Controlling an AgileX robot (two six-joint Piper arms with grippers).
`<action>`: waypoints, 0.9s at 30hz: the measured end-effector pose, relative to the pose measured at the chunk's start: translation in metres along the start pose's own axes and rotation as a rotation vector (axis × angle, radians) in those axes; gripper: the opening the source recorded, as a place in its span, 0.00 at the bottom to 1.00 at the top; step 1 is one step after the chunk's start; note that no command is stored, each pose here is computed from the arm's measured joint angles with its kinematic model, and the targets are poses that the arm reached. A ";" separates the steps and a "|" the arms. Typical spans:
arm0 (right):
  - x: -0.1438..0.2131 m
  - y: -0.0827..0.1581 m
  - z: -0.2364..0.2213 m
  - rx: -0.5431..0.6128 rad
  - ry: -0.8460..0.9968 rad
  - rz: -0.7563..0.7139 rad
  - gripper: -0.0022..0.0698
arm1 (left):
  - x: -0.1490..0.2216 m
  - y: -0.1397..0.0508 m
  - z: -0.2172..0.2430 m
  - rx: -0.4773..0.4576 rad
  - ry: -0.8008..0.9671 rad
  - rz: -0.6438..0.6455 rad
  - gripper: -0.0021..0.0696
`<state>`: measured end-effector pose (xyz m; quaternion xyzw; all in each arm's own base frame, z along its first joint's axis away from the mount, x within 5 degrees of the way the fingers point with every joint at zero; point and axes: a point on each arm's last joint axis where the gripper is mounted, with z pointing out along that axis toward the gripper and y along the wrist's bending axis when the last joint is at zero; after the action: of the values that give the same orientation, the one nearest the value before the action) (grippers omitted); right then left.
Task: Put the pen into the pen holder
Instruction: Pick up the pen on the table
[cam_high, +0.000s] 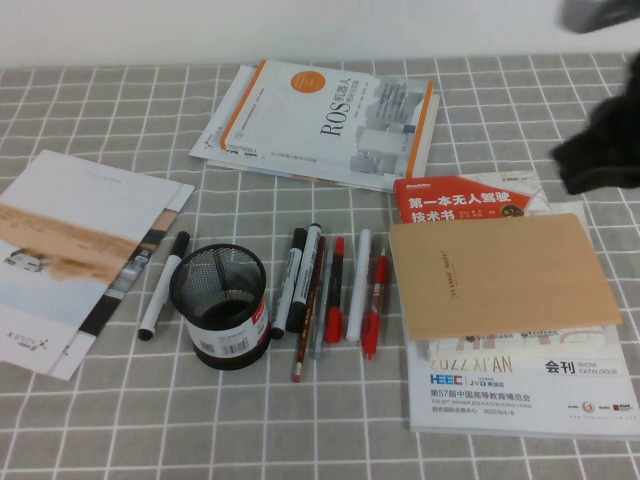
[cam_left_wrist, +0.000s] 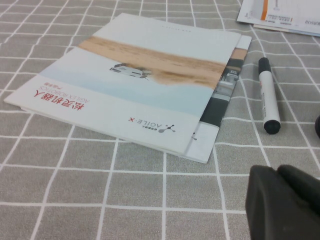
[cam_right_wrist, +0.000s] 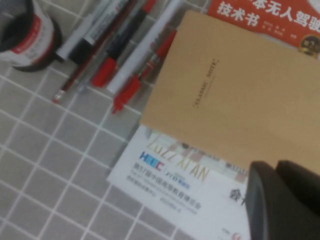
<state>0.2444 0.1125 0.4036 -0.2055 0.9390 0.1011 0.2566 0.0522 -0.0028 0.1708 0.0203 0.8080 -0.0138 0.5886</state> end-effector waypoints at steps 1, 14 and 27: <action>-0.007 0.005 0.007 0.018 0.017 -0.022 0.01 | 0.000 0.000 0.000 0.000 0.000 0.000 0.02; -0.065 0.078 0.124 0.003 0.166 -0.155 0.01 | 0.000 0.000 0.000 0.000 0.000 0.000 0.02; -0.083 0.089 0.212 0.009 0.249 0.015 0.02 | 0.000 0.000 0.000 0.000 0.000 0.000 0.02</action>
<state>0.3638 0.2827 0.2742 -0.2083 0.9656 0.0723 0.1380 0.0522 -0.0028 0.1708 0.0203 0.8080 -0.0138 0.5886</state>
